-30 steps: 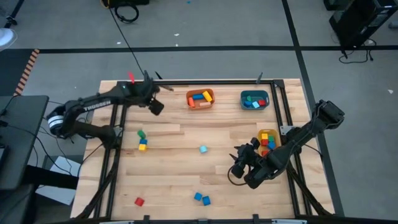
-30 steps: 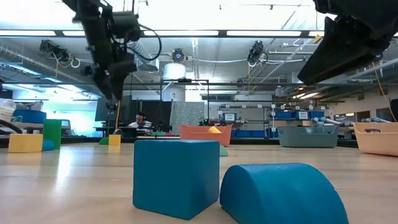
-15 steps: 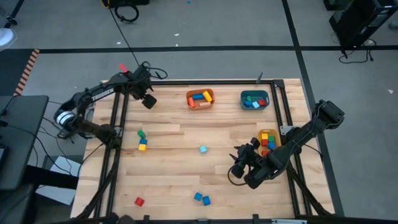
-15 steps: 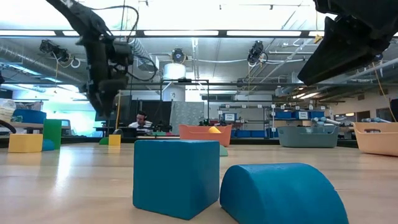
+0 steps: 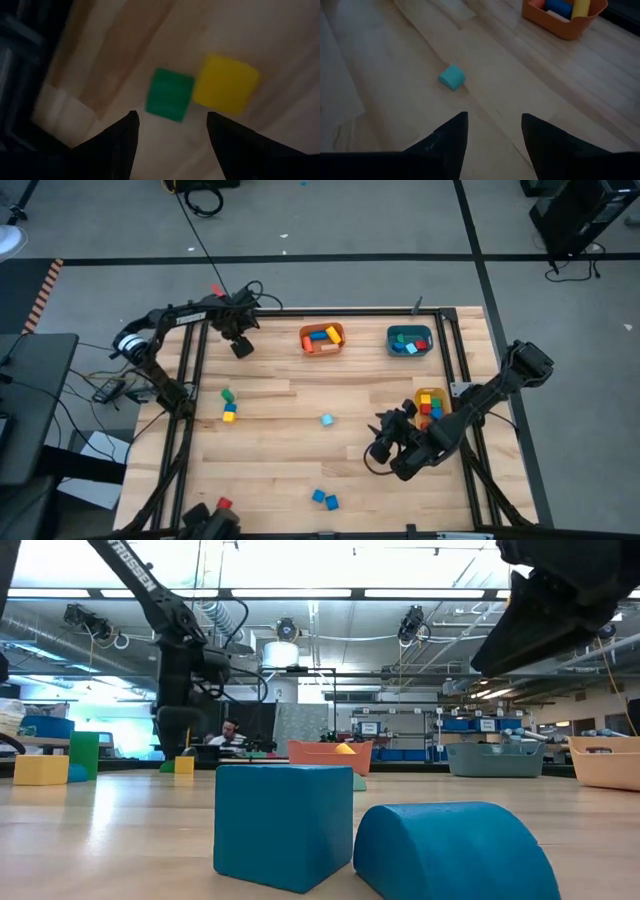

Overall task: Sort blocks by size
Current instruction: Put the green half circle block into the blue bin, then put the red half circle block into the blue bin

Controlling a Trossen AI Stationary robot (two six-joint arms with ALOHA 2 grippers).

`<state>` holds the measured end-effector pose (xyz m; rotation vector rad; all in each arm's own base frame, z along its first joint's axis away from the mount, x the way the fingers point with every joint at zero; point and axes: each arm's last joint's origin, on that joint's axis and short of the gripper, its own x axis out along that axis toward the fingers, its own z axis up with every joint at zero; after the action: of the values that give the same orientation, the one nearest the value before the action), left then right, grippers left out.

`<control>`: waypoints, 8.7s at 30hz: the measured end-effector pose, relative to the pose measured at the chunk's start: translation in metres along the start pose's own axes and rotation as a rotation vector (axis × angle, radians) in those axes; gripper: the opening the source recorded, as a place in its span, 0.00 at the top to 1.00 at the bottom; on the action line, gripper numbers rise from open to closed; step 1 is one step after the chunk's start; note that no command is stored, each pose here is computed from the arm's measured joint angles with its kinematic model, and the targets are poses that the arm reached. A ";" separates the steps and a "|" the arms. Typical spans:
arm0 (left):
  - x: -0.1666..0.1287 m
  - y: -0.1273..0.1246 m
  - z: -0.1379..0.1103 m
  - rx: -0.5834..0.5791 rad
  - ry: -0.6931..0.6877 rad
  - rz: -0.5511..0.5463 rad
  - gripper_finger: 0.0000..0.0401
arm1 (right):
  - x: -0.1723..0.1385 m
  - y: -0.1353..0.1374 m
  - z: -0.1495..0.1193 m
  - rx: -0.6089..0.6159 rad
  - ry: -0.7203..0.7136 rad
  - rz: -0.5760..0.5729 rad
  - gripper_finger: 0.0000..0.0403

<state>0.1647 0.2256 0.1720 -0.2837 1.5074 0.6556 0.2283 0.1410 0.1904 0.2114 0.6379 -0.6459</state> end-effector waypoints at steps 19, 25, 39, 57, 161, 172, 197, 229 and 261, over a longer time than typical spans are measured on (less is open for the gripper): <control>0.039 0.025 0.011 -0.053 0.075 -0.074 0.46 | 0.011 -0.006 0.008 -0.022 0.002 -0.049 0.50; 0.037 0.028 0.012 -0.108 0.077 -0.078 0.62 | 0.014 -0.008 0.010 -0.015 0.002 -0.060 0.50; -0.002 0.037 0.018 -0.283 0.123 -0.073 0.66 | 0.010 -0.009 0.007 -0.054 0.014 -0.069 0.50; -0.105 -0.076 0.025 -0.203 -0.243 -0.228 0.66 | 0.009 -0.024 -0.021 -0.103 0.090 -0.108 0.51; -0.109 -0.294 0.056 0.476 -0.642 -0.988 0.63 | 0.072 0.018 0.044 -1.097 -0.377 0.249 0.74; -0.108 -0.294 0.056 0.460 -0.649 -0.965 0.63 | 0.073 0.017 0.044 -1.096 -0.368 0.248 0.72; -0.096 -0.264 0.071 0.433 -0.657 -0.849 0.49 | 0.070 0.010 0.025 -0.762 -0.185 0.125 0.74; -0.035 -0.218 -0.073 0.113 -1.230 -0.777 0.50 | 0.062 -0.185 0.074 0.352 -0.033 -0.360 0.74; -0.047 -0.260 -0.113 0.193 -1.319 -0.516 0.50 | 0.090 -0.240 0.067 0.408 0.225 -0.396 0.64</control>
<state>0.2198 -0.0555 0.1519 -0.0360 0.1903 0.1565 0.1680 -0.1173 0.1904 0.5522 0.7679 -1.1455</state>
